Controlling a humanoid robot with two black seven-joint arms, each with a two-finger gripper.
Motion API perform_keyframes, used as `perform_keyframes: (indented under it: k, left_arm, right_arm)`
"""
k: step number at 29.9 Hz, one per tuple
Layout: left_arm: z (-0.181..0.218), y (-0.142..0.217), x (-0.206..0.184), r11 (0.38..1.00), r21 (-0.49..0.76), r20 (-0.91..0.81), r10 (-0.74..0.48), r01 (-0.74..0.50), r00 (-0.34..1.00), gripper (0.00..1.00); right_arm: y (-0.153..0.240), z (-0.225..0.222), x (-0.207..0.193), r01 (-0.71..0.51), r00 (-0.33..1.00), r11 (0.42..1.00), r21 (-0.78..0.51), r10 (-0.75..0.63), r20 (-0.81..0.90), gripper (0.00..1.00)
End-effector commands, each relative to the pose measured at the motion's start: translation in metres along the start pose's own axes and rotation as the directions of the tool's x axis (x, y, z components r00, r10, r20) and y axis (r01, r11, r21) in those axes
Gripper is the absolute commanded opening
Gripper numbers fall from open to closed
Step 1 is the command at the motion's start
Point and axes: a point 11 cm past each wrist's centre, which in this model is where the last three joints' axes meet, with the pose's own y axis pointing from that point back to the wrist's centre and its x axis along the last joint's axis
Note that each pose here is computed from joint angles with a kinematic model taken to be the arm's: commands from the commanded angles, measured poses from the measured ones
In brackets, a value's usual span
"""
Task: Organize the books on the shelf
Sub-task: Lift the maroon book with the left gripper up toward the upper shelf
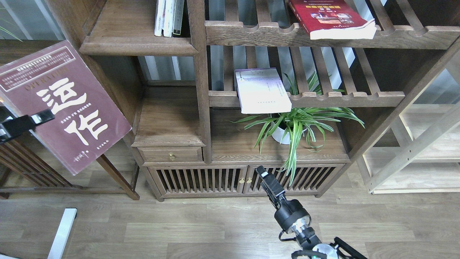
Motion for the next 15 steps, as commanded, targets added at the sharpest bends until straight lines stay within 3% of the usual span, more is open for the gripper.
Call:
perform_keyframes:
  k: [1,11,15]
  left_arm:
    - [0.009,0.004,-0.003,1.000,0.013,0.075,0.022,-0.023,0.997,0.02]
    - [0.043,0.014,-0.015,0.998,-0.046,0.242,0.058,-0.048,0.969,0.02]
    - [0.058,0.013,-0.041,0.996,-0.085,0.297,0.008,0.018,0.955,0.02]
  right_arm:
    - [-0.009,-0.005,-0.005,0.009,1.000,1.000,-0.001,-0.009,-0.015,0.99]
    - [-0.014,-0.010,-0.006,0.011,1.000,1.000,0.006,-0.011,-0.022,0.99]
    - [-0.018,-0.014,-0.009,0.017,0.999,1.000,0.008,-0.017,-0.029,0.99]
